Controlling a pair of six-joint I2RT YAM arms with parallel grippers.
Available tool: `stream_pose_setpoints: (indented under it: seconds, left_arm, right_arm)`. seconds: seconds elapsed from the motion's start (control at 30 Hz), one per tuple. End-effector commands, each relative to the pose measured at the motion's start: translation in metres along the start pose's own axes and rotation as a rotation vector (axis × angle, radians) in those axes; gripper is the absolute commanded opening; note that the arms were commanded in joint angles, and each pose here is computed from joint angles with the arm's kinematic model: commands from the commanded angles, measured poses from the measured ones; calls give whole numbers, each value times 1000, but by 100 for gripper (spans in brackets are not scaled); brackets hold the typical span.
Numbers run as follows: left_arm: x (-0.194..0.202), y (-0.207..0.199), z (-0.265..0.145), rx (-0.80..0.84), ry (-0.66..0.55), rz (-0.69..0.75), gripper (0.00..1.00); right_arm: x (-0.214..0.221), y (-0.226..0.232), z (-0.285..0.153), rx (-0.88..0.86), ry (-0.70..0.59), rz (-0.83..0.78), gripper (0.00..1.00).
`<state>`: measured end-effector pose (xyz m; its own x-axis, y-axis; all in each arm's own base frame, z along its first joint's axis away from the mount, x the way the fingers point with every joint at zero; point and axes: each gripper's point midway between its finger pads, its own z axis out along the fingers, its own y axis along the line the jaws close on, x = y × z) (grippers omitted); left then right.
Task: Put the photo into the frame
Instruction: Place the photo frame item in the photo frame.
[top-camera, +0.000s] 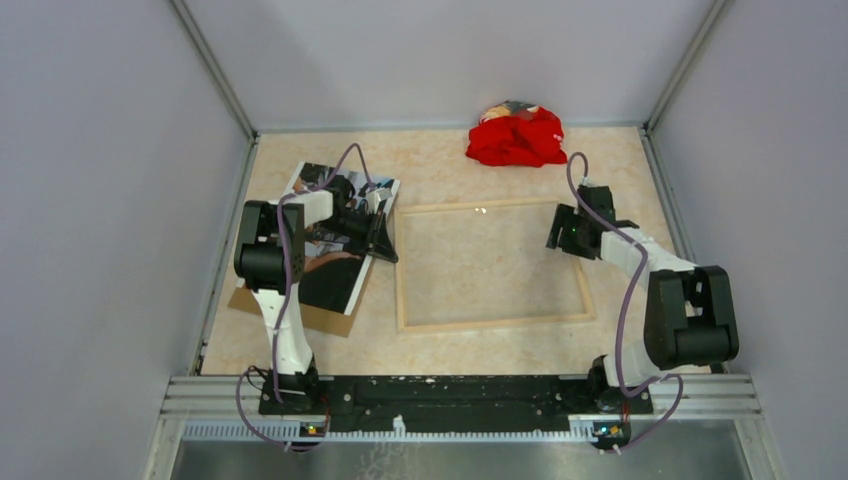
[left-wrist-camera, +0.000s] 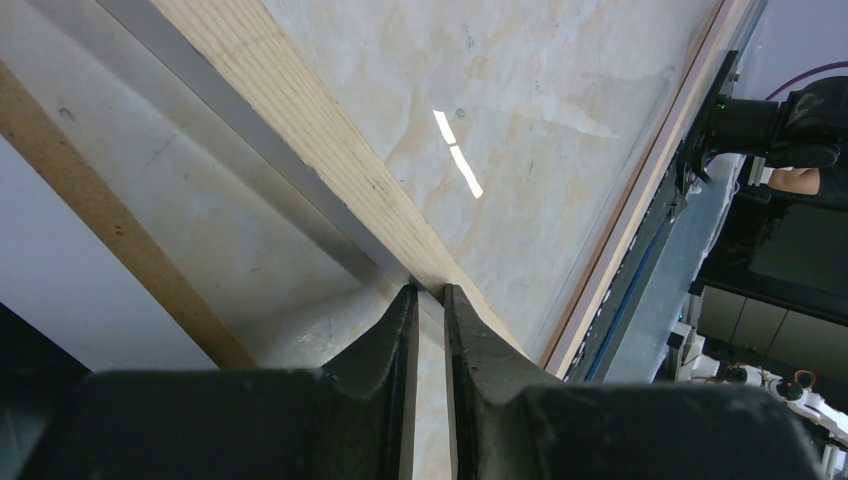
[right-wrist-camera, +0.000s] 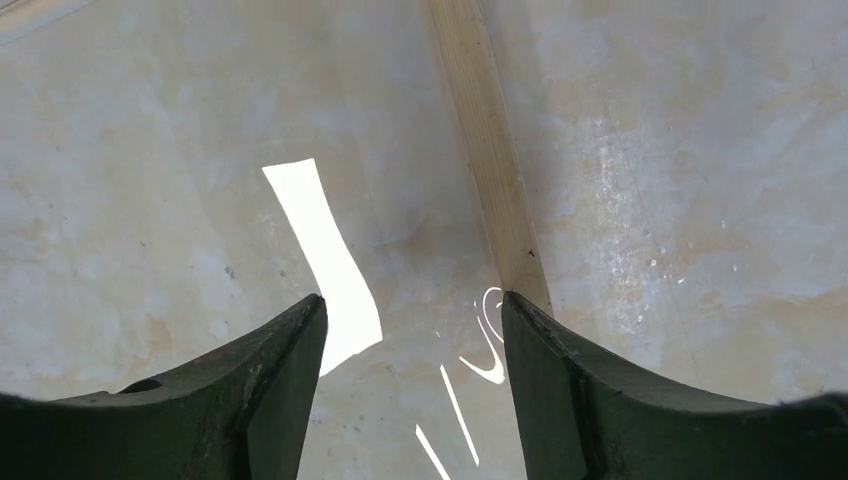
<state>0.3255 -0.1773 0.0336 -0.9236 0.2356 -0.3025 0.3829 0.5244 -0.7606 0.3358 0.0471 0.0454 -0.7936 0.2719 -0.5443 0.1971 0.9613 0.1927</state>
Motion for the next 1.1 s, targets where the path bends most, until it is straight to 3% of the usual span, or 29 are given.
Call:
stream_pose_setpoints:
  seconds: [0.0,0.6,0.9,1.07]
  left_arm:
    - [2,4,11,0,15,34,19]
    - [2,4,12,-3,19,40,18]
    - [-4,6,2,-11,3,37,18]
    - [-10,3,-8,-13,-17,45,18]
  right_arm:
    - [78,24,5,-119,262,49,63]
    - [99,29,6,-109,300,25,63]
    - [-12,78,-37,-217,98,-39,66]
    - [-51,72,-40,-138,35,-69,67]
